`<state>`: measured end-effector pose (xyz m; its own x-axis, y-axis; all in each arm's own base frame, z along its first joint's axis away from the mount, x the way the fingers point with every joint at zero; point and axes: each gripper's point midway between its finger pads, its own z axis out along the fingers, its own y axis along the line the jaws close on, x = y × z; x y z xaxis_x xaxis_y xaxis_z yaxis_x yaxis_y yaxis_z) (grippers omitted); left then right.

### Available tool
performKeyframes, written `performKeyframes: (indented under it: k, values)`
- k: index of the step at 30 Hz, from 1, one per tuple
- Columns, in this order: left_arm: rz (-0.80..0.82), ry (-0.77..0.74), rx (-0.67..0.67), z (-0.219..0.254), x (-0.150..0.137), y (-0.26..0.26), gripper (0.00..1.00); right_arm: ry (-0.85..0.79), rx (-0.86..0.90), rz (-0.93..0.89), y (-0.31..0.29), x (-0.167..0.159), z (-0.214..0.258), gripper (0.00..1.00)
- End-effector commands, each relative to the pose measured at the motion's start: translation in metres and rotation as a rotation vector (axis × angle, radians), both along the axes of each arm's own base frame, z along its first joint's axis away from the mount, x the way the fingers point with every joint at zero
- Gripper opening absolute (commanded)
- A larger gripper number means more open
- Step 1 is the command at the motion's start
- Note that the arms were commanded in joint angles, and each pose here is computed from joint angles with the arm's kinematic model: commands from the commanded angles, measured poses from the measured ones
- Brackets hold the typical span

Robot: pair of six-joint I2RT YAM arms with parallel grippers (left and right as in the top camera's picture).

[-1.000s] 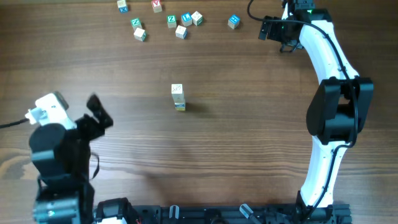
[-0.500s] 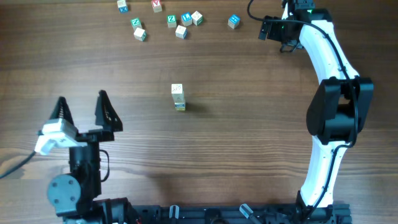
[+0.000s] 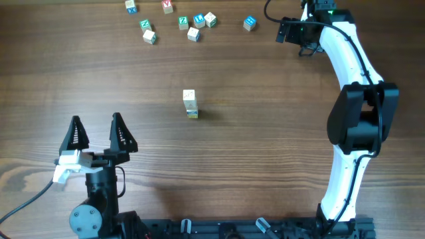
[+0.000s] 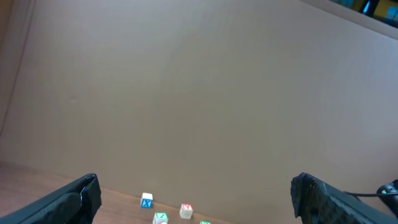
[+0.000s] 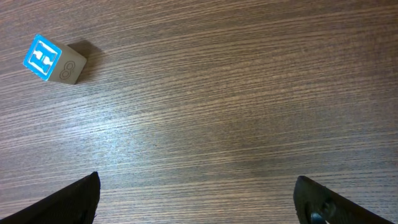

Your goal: Form a tower

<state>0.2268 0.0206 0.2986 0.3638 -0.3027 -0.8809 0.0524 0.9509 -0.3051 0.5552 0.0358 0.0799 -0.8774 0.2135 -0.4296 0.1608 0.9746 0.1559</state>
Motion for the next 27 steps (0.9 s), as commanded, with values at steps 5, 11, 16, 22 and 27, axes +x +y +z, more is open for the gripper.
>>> performKeyframes:
  k: [5,11,16,22,27]
  values:
    - [0.006,0.09,-0.082,-0.018,0.012,0.005,1.0,-0.031,0.005,0.0,0.002,0.002,0.015,1.0]
    - [0.011,0.138,-0.091,-0.034,0.011,0.005,1.0,-0.031,0.005,-0.001,0.002,0.002,0.015,1.0]
    - [0.006,0.113,-0.087,-0.042,0.006,0.003,1.0,-0.031,0.005,-0.001,0.002,0.003,0.015,1.0]
    - [0.007,0.228,-0.099,-0.091,0.017,0.004,1.0,-0.031,0.005,-0.001,0.002,0.003,0.015,1.0]
    - [0.015,0.437,-0.113,-0.142,0.018,0.004,1.0,-0.031,0.005,-0.001,0.002,0.002,0.015,1.0]
